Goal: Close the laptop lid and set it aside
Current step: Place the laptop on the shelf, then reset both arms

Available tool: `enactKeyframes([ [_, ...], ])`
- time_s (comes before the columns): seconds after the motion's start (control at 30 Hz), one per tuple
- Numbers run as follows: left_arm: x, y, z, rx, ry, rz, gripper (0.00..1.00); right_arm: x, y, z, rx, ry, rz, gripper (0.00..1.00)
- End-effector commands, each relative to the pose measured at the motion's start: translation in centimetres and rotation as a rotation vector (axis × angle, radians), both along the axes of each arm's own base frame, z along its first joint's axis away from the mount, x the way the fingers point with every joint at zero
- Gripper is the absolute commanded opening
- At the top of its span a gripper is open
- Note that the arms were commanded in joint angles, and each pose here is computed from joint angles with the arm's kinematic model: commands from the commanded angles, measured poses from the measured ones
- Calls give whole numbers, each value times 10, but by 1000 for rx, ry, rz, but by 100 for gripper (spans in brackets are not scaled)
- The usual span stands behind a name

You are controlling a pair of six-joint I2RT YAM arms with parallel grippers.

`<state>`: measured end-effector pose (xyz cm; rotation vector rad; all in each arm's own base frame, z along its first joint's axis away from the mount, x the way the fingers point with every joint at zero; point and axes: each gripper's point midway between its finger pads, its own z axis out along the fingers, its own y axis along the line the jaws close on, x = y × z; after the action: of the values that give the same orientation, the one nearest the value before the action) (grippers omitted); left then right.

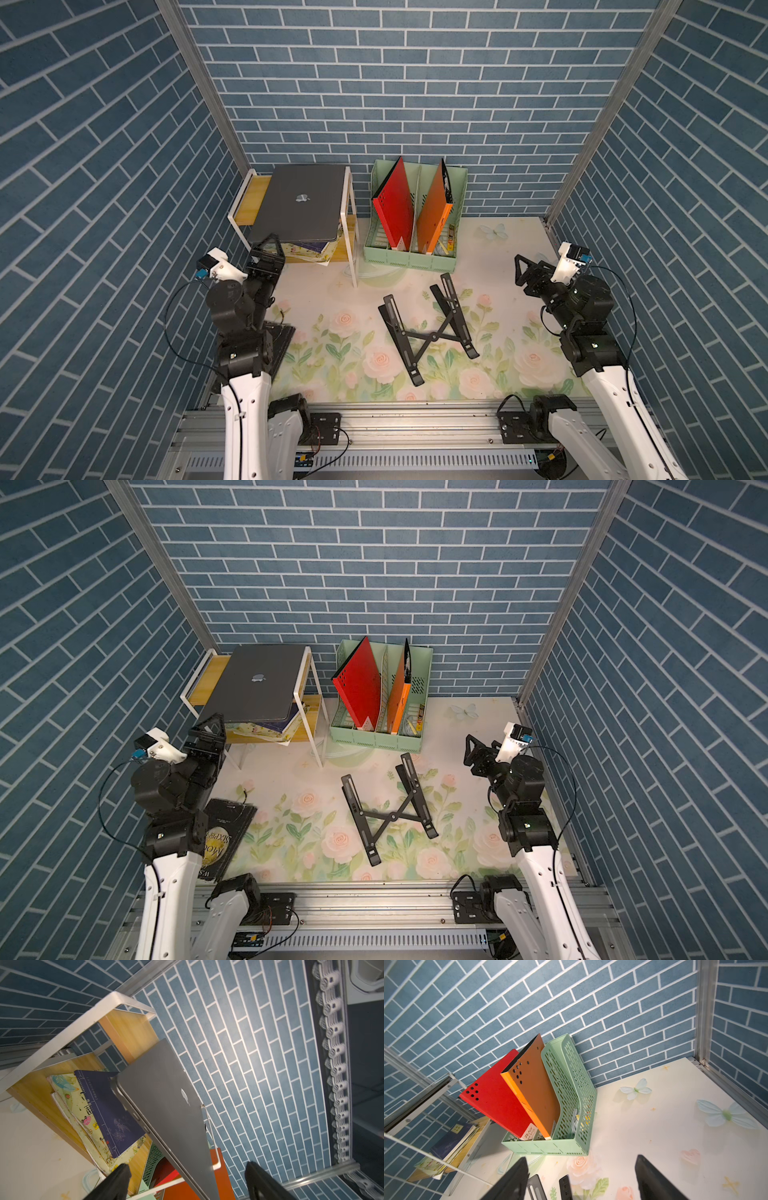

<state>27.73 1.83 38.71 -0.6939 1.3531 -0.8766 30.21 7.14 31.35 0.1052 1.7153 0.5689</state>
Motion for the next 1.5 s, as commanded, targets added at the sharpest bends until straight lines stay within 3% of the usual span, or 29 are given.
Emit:
enactKeyframes([
  [0.0,-27,-45,11,152,-133,-220,91,-11,25,24,41,-125,154,81],
  [0.1,-47,-69,3,173,-175,-345,91,-20,36,38,66,-228,233,81],
  [0.2,-59,-79,0,202,-220,-368,90,-25,45,50,67,-309,290,81],
  [0.3,-58,-88,-7,223,-239,-383,91,-28,53,53,17,-367,315,82],
  [0.43,-42,-125,-34,297,-169,-462,91,-22,54,44,-126,-391,277,84],
  [0.53,-36,-181,-64,456,-108,-548,91,-16,45,30,-254,-381,206,88],
  [0.6,-42,-220,-84,627,-134,-590,93,-8,19,13,-310,-327,56,99],
  [0.7,-51,-256,-127,856,-186,-585,99,-7,-24,-24,-348,-265,-164,100],
  [0.83,-35,-230,-162,914,-132,-395,100,-5,-62,-80,-294,-147,-282,100],
  [1.03,-10,-152,-182,973,81,-85,100,-9,-133,-140,-299,-23,-583,100],
  [1.13,-8,-122,-191,974,163,4,100,-5,-137,-146,-298,-49,-592,99],
  [1.27,-13,-94,-196,960,210,85,100,9,-135,-172,-331,9,-554,100],
  [1.47,-17,-57,-199,935,260,237,100,39,-121,-160,-352,-89,-488,100],
])
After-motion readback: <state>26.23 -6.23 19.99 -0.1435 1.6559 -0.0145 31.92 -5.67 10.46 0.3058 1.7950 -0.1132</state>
